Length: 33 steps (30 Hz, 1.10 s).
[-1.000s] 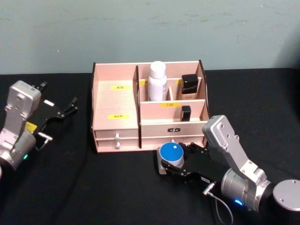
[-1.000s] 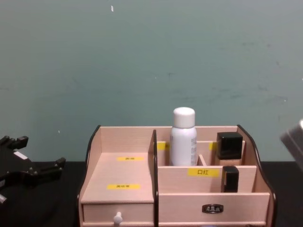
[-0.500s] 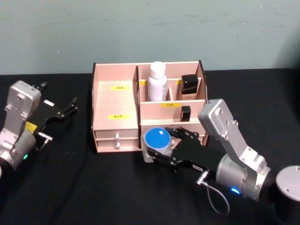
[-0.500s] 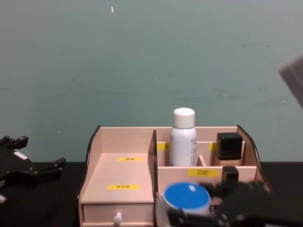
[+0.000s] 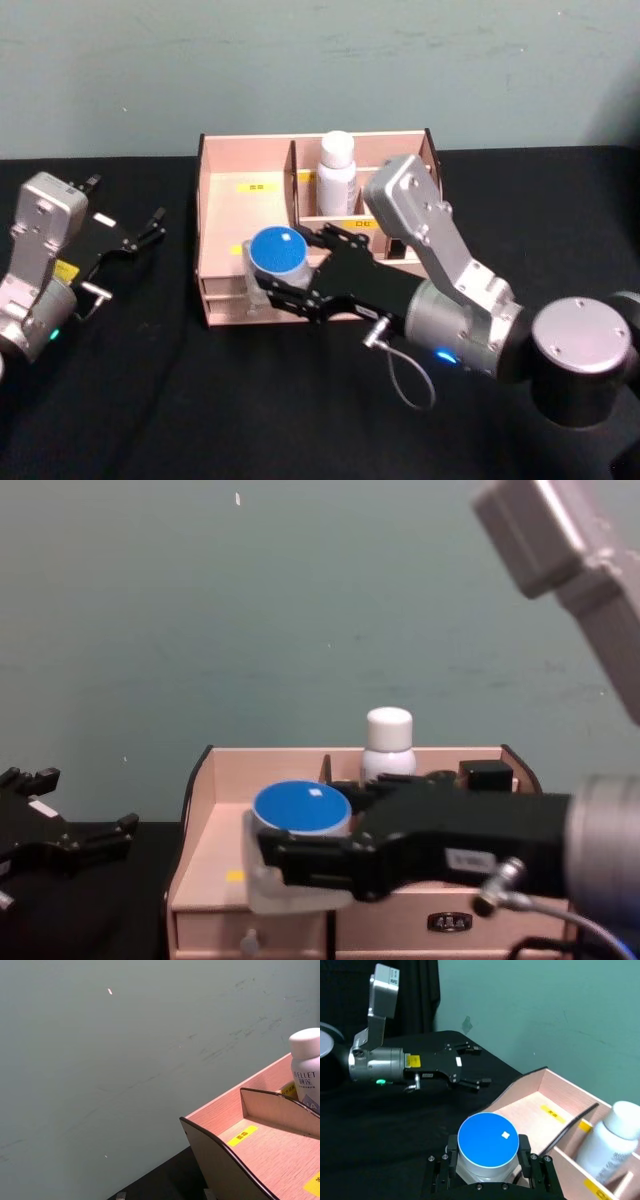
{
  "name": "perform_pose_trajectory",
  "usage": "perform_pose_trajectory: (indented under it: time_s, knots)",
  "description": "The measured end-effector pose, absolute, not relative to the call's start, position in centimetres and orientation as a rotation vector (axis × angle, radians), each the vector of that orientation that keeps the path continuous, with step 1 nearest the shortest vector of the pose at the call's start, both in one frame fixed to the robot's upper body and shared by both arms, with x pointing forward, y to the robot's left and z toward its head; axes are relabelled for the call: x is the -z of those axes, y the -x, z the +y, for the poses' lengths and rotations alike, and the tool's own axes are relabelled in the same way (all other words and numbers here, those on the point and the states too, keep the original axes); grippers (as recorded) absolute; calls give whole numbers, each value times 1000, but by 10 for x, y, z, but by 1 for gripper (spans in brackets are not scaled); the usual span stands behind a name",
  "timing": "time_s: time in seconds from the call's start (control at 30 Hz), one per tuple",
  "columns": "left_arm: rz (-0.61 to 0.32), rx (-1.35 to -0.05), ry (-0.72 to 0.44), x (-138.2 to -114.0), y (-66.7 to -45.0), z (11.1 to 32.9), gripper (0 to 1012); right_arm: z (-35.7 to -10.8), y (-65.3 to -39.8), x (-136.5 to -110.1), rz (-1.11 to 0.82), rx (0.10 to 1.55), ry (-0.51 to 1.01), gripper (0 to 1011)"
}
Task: Pick up the facial cleanser and watermelon frost from the table and place them into the tiered storage box.
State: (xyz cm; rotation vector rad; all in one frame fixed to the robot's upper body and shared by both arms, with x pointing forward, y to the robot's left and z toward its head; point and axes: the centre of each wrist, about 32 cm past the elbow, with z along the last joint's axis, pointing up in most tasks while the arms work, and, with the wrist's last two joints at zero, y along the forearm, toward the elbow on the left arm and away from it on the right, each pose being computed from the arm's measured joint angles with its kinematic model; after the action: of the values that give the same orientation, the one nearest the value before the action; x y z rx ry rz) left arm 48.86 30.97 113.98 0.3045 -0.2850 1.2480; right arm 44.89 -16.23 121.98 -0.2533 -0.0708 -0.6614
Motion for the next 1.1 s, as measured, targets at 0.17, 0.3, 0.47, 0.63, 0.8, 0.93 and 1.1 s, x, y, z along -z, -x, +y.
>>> perform_pose_trajectory:
  time_s: [0.17, 0.3, 0.47, 0.63, 0.8, 0.93, 1.1]
  knots:
    - [-285, -1248, -304, -1140, -489, 310, 1001, -150, -463, -1220, -63, 670, 256, 721]
    - [-285, -1248, -304, -1140, -489, 310, 1001, -143, -473, -1220, -61, 684, 262, 721]
    - [-285, -1248, -305, -1140, -489, 310, 1001, -136, -487, -1218, -58, 703, 270, 721]
    - [-285, -1248, -304, -1140, -489, 310, 1001, -132, -502, -1215, -47, 724, 282, 721]
    - [-285, -1248, -304, -1140, -489, 310, 1001, -130, -514, -1212, -38, 735, 287, 721]
    - [-285, -1248, -304, -1140, -489, 310, 1001, -127, -522, -1209, -33, 742, 293, 721]
    - [-285, -1248, -305, -1140, -489, 310, 1001, -124, -529, -1208, -35, 745, 296, 721]
